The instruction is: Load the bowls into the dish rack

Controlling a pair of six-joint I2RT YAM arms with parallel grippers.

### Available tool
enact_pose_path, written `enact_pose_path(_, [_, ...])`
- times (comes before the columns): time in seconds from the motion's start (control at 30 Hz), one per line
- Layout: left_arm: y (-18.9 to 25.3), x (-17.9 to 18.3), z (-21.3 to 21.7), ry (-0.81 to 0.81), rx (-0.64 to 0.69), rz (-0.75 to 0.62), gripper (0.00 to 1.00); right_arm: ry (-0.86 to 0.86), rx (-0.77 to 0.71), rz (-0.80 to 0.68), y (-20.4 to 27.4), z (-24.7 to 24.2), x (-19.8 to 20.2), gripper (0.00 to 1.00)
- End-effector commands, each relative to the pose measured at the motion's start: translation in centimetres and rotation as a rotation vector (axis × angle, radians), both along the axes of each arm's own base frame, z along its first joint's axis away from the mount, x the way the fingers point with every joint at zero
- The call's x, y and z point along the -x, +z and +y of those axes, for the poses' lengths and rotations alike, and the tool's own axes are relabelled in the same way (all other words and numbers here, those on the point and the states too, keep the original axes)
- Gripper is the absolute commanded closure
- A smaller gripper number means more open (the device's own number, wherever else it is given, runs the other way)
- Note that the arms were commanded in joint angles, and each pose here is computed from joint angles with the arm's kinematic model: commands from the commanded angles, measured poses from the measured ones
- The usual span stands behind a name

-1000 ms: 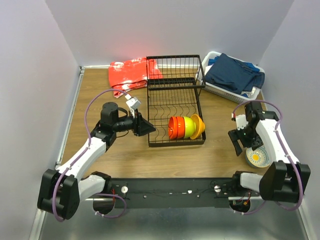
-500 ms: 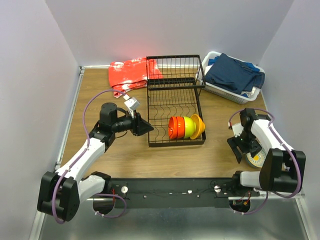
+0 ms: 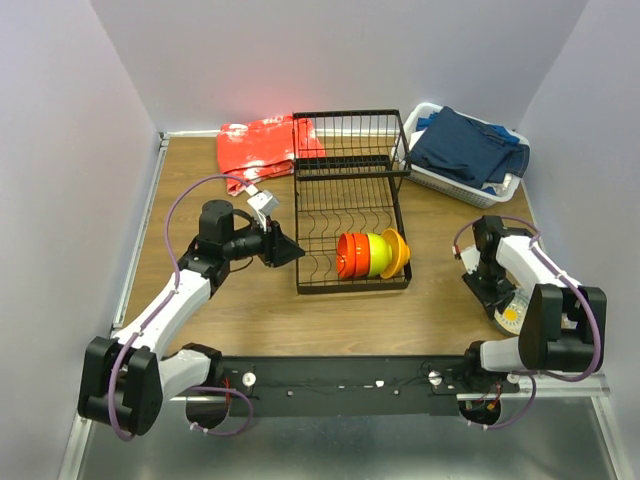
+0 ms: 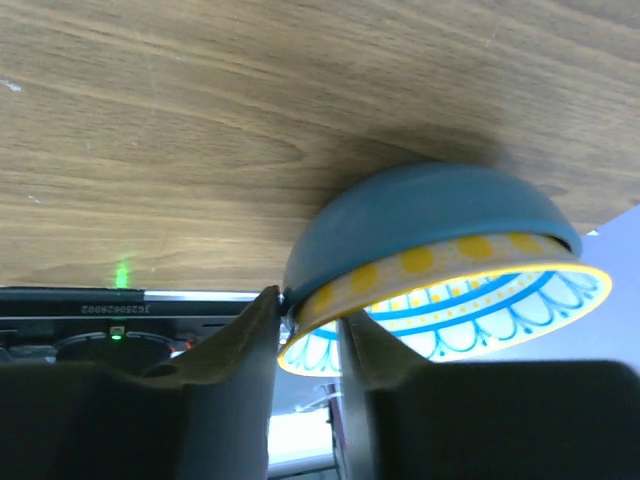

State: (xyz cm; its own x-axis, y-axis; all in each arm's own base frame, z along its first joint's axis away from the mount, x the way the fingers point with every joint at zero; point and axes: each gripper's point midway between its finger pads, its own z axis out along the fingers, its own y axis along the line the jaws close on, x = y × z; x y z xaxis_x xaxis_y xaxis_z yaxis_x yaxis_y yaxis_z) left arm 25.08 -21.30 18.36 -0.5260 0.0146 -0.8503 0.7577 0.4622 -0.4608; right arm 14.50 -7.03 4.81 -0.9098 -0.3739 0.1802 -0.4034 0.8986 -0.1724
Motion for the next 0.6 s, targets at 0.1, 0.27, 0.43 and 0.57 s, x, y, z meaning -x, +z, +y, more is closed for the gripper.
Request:
enact_pose_path(0.1, [2.0, -0.8, 0.1, -0.029, -0.029, -0.093, 0.56, 0.094, -0.016, 0.003, 0.5, 0.9, -0.1, 0.78])
enact_pose_path(0.27, [2.5, -0.3, 0.8, -0.053, -0.093, -0.16, 0.55, 0.221, -0.115, -0.029, 1.2, 3.5, -1.4, 0.85])
enact_pose_path(0.43, [3.4, 0.0, 1.5, -0.035, -0.133, -0.211, 0.55, 0.34, -0.245, -0.049, 1.7, 6.8, -2.0, 0.86])
enact_pose_path(0.57, [3.7, 0.1, 2.0, -0.005, -0.15, -0.224, 0.55, 0.437, -0.346, -0.076, 2.1, 9.5, -2.4, 0.86])
